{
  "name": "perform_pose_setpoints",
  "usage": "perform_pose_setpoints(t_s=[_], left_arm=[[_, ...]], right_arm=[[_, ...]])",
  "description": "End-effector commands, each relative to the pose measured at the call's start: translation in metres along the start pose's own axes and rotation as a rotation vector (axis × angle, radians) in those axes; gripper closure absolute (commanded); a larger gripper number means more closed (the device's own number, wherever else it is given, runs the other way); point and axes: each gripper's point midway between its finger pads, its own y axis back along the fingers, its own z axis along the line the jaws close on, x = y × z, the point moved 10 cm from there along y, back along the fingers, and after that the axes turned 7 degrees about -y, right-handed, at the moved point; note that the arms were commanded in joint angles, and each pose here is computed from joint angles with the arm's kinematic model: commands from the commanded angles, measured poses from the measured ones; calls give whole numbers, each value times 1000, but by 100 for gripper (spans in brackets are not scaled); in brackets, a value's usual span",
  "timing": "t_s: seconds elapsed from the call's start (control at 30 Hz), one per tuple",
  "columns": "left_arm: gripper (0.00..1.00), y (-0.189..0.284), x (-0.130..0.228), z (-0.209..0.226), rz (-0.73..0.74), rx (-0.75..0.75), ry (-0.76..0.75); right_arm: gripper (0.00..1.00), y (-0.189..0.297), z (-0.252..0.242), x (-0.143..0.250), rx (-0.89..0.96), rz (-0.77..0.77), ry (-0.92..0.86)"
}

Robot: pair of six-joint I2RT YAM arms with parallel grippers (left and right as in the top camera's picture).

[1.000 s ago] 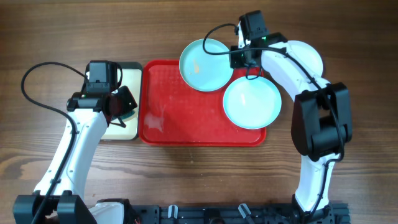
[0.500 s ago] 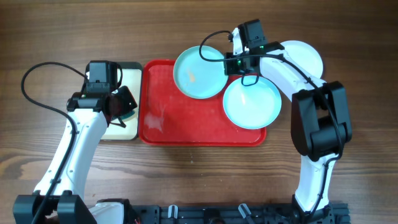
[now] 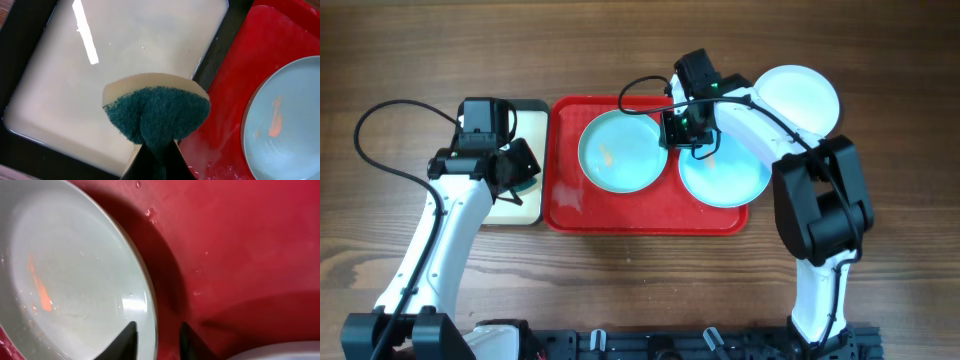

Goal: Clean dirty plates on tray and stack at the side
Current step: 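Hold the light-blue plate rim steady on the red tray with the right gripper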

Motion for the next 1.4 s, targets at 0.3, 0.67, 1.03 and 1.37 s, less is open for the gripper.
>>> perform_pose_setpoints(t_s=[0.3,0.67,1.03,1.37], left_arm=[[96,3,0,0,-16,-8,-14],[96,3,0,0,-16,-7,-14],[96,3,0,0,-16,-7,-14],[96,3,0,0,-21,-6,-20]], right_arm=[[67,21,6,-17,75,-168,260],[76,-4,16,-7,108,-159,311],[81,-21,9,-11,150,-188,313],[96,-16,7,-3,157,-144,241]])
